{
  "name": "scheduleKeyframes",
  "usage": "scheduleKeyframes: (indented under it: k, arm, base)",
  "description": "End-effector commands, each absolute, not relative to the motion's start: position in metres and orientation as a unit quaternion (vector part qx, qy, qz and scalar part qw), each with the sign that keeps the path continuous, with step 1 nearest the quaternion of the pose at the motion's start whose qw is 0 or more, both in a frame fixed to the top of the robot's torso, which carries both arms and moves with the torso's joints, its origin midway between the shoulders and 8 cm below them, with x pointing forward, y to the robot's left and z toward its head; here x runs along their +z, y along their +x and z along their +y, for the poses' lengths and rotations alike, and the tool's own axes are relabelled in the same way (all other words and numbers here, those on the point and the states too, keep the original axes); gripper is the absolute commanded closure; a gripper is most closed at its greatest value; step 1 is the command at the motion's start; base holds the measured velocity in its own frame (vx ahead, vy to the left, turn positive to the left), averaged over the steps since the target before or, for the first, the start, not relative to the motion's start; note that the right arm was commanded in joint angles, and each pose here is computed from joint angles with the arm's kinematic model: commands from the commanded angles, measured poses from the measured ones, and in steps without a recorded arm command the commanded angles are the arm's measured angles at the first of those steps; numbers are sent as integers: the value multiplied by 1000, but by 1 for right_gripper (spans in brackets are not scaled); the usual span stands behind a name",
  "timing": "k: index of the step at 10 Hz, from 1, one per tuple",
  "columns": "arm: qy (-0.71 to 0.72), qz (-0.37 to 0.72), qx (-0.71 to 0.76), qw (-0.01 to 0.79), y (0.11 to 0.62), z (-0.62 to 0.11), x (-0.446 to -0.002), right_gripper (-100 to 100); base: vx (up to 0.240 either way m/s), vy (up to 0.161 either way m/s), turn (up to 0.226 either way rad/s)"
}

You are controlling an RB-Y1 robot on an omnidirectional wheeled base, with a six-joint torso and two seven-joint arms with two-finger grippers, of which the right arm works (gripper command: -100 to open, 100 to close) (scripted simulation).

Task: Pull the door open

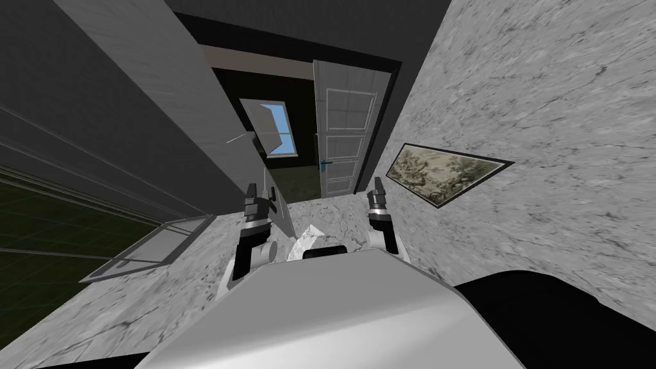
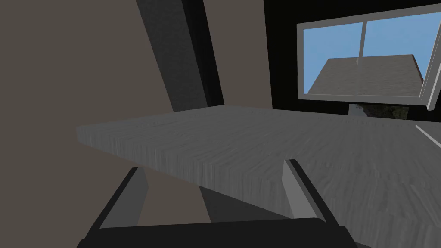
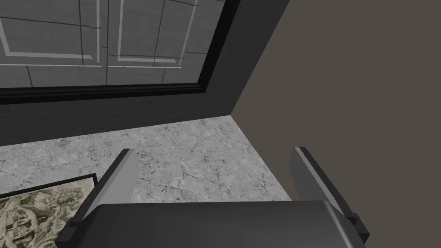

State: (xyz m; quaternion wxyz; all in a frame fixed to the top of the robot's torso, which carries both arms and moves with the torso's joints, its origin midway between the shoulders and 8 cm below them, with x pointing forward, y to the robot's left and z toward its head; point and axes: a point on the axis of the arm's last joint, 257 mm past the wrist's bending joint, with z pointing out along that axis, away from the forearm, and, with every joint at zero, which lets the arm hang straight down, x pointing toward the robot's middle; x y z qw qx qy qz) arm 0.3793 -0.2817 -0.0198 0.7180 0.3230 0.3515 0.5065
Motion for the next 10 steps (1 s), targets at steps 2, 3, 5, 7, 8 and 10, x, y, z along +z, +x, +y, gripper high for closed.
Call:
scheduleKeyframes:
  k: [2, 3, 5, 7, 8, 10]
  arm:
    - [330, 360, 509, 709, 393, -284, -36, -100]
    - [332, 362, 509, 707, 396, -284, -40, -100]
    - [337, 366, 510, 702, 404, -286, -50, -100]
    - [343, 371, 510, 697, 413, -288, -61, -100]
    - [346, 373, 510, 694, 418, -290, -67, -100]
    - [354, 378, 509, 688, 428, -293, -80, -100]
  base:
    - [65, -13, 119]
    - [87, -12, 66]
    - [79, -13, 67]
    - [73, -16, 87]
    - [78, -5, 98]
    - [78, -18, 104]
